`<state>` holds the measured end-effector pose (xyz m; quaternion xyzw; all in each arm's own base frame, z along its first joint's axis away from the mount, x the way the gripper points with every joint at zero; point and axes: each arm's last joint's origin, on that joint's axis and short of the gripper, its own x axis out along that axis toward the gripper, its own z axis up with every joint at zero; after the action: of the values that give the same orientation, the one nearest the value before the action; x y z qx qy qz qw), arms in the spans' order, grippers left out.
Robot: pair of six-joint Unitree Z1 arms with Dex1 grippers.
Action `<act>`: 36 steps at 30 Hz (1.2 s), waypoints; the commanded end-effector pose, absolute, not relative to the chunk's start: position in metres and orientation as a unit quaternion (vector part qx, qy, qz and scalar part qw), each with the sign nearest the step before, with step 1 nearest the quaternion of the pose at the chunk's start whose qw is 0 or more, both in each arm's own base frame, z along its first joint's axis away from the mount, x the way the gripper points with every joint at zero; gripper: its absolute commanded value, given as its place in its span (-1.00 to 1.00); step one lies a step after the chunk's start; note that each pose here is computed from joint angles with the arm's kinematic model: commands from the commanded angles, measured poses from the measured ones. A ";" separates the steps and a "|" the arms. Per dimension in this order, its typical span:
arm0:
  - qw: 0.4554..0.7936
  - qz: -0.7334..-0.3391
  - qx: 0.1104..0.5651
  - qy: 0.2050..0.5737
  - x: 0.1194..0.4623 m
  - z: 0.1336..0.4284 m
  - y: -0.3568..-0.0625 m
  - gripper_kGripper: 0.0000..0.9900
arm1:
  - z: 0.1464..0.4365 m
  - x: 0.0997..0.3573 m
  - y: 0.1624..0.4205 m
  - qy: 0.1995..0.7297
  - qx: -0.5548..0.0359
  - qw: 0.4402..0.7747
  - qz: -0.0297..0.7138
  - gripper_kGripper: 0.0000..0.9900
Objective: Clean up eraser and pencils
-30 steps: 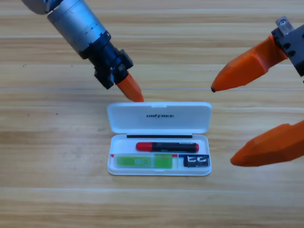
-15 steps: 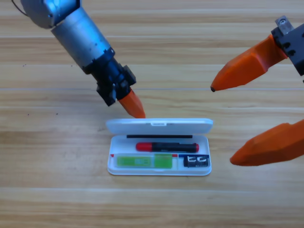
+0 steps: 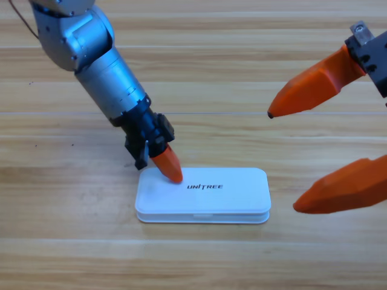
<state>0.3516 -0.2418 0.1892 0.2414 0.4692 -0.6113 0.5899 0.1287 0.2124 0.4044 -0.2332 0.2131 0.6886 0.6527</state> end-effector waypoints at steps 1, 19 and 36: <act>0.572 -0.609 0.255 0.487 0.336 0.169 -0.247 -1.00 | 0.398 0.133 0.209 0.219 -0.224 0.655 0.688 0.93; 0.583 -0.588 0.274 0.489 0.318 0.168 -0.256 -1.00 | 0.397 0.133 0.211 0.221 -0.223 0.654 0.688 0.93; 0.680 -0.580 0.374 0.248 0.161 0.384 -0.189 1.00 | 0.395 0.134 0.212 0.222 -0.224 0.653 0.688 0.93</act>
<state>0.2087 -0.1968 0.3877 0.3611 0.2584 -0.5479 0.7089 0.1285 0.2124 0.4035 -0.2325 0.2142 0.6897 0.6515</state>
